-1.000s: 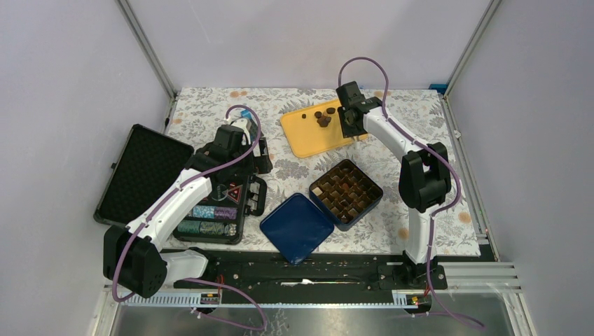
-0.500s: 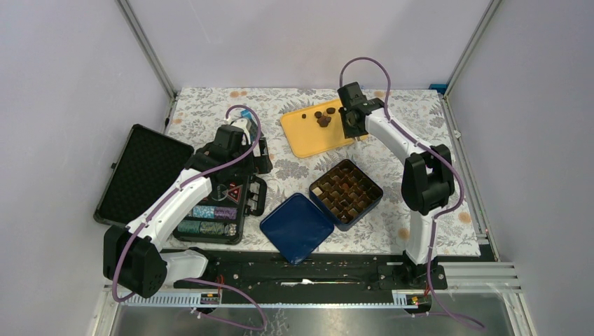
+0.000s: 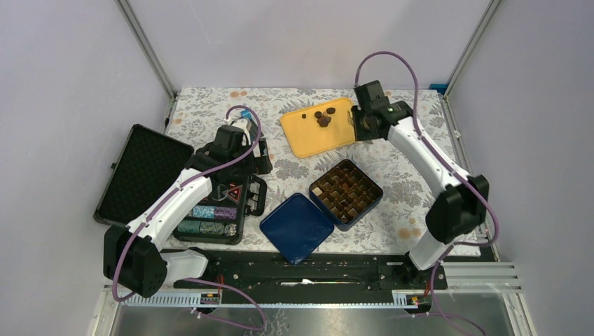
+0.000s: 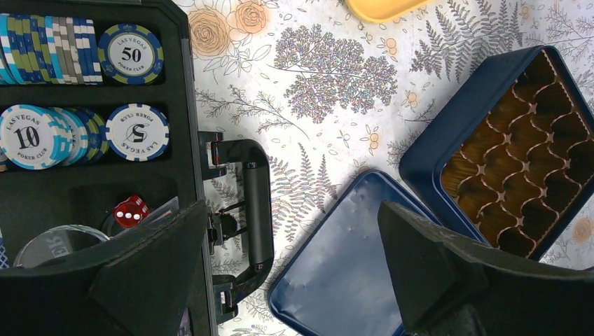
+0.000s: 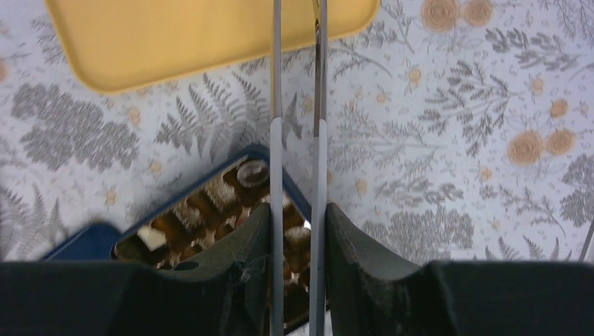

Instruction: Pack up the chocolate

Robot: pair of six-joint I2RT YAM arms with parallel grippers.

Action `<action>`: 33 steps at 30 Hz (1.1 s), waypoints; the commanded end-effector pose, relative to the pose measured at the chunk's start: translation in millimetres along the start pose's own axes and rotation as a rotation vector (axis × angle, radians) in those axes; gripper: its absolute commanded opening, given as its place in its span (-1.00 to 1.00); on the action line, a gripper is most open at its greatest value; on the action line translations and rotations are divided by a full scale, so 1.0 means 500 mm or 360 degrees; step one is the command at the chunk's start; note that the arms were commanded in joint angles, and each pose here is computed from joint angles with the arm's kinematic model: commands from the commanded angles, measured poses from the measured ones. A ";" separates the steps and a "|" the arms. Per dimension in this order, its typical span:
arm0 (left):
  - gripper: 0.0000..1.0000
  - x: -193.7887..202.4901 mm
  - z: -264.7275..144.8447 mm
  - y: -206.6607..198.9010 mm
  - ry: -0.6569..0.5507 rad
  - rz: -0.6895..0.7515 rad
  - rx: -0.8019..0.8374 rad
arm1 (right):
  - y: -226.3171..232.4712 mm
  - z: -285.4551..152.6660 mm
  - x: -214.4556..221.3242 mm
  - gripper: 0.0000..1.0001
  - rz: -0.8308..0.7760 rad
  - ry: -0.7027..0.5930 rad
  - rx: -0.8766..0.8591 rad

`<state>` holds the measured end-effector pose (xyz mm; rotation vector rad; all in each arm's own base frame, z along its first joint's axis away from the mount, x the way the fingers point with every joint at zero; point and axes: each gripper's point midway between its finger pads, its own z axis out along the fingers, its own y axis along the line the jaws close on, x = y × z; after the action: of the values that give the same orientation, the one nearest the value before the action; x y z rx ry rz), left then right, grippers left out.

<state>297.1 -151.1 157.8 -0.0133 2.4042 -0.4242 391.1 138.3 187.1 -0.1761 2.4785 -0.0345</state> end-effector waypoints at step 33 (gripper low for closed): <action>0.97 -0.062 -0.014 -0.027 -0.0130 -0.0021 0.0047 | -0.079 -0.282 0.350 -1.00 0.0167 0.0352 -0.0096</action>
<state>302.2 -153.9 161.9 -0.0304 2.4021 -0.4327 165.2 77.9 193.4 -0.1039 2.7563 0.1115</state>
